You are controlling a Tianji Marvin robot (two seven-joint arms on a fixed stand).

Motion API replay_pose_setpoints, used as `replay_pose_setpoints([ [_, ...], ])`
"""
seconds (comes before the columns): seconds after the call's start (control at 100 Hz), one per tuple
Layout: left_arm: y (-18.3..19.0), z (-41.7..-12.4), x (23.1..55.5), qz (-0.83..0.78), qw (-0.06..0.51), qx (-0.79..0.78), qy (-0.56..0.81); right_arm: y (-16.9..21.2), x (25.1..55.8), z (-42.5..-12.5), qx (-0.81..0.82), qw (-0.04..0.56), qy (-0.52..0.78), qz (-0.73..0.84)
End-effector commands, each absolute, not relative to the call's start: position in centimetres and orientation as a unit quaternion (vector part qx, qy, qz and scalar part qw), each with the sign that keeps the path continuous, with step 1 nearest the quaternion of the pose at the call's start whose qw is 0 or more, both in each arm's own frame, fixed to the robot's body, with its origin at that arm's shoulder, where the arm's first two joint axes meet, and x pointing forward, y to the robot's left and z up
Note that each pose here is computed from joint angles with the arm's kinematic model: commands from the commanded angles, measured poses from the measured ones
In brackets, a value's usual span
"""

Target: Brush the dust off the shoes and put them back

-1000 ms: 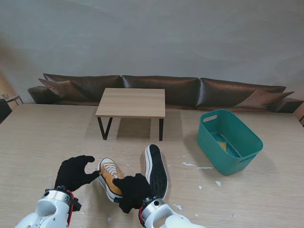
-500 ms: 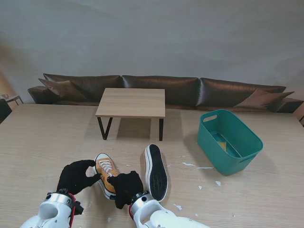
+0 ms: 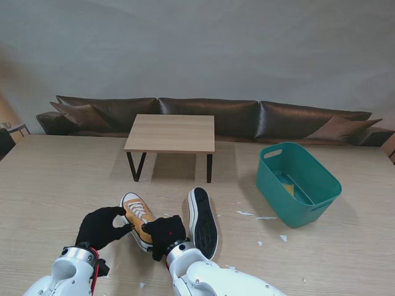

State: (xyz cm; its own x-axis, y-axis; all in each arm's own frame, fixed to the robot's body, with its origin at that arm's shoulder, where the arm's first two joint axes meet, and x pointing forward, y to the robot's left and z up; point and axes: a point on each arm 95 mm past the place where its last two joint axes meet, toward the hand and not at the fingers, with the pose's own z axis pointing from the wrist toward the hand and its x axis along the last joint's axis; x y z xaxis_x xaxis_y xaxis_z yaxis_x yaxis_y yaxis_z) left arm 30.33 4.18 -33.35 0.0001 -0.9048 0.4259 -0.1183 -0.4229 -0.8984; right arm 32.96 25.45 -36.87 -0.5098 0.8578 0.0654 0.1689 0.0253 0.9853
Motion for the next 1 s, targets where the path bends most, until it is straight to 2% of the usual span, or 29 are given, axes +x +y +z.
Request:
replay_pose_setpoints([
  [0.0,4.0,-33.6,30.3,-0.570,0.333,-0.624,0.417,25.5,32.9,-37.3,0.399,0.294,0.657,0.567],
  [0.43,3.9,-33.7,30.8,-0.569,0.323,-0.627,0.422,24.6,32.2,-37.4,0.402,0.287,0.661,0.565],
  [0.99,3.9,-33.6,31.5,-0.573,0.307,-0.624,0.435,22.6,31.9,-34.2,0.429,0.246,0.619,0.610],
])
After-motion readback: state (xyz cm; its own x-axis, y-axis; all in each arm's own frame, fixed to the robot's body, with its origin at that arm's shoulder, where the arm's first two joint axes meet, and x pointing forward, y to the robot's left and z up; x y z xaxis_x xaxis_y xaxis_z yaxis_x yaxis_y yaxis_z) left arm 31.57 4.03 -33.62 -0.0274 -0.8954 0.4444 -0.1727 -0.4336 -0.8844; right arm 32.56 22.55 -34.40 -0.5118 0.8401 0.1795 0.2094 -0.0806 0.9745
